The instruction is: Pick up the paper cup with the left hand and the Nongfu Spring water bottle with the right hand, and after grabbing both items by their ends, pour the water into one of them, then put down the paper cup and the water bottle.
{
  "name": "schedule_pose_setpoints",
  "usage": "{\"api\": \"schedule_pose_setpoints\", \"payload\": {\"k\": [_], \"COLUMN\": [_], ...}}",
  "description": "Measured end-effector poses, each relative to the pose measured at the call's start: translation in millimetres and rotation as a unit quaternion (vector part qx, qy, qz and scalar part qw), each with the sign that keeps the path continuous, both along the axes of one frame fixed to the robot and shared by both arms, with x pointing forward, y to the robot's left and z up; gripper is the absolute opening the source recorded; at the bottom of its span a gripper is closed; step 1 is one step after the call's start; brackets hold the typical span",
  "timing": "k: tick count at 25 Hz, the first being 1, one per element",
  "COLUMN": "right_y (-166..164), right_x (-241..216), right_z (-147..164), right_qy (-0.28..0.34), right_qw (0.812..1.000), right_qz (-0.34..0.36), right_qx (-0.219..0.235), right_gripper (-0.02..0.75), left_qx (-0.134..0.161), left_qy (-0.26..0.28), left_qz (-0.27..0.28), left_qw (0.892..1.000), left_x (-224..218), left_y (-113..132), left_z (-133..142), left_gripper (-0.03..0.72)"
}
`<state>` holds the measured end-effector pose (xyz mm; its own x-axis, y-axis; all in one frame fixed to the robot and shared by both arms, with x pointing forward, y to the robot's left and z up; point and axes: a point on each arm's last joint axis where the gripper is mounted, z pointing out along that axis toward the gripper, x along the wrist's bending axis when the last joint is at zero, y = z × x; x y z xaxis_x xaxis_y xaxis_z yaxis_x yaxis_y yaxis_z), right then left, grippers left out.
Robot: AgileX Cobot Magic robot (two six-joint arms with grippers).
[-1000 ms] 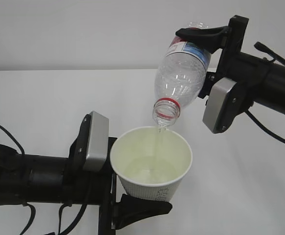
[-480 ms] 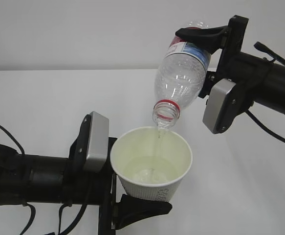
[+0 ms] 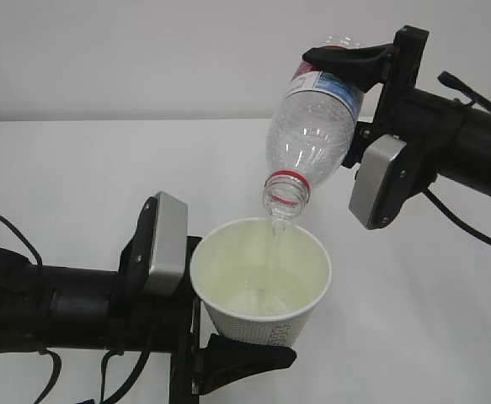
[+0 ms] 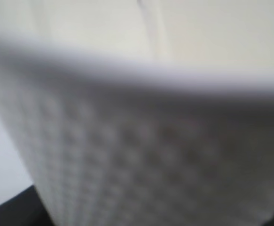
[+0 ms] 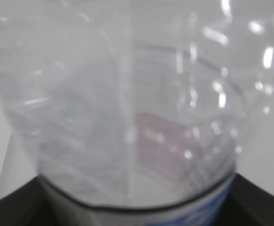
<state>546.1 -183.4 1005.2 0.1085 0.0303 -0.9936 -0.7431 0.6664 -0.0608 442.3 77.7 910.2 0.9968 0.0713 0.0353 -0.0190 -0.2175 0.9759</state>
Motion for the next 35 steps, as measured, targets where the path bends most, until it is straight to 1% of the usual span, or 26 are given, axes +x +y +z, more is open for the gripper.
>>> {"api": "schedule_pose_setpoints", "payload": {"k": [35], "right_y": [-0.6], "right_x": [0.6], "right_z": [0.7], "right_qy": [-0.008], "right_qw": [1.0], "right_qz": [-0.006], "right_qx": [-0.002], "right_gripper": [0.521], "left_qx": [0.003], "left_qy": [0.0], "left_qz": [0.001], "left_qw": [1.0], "left_x": [0.2], "left_y": [0.1], "left_z": [-0.6], "left_gripper": [0.498]}}
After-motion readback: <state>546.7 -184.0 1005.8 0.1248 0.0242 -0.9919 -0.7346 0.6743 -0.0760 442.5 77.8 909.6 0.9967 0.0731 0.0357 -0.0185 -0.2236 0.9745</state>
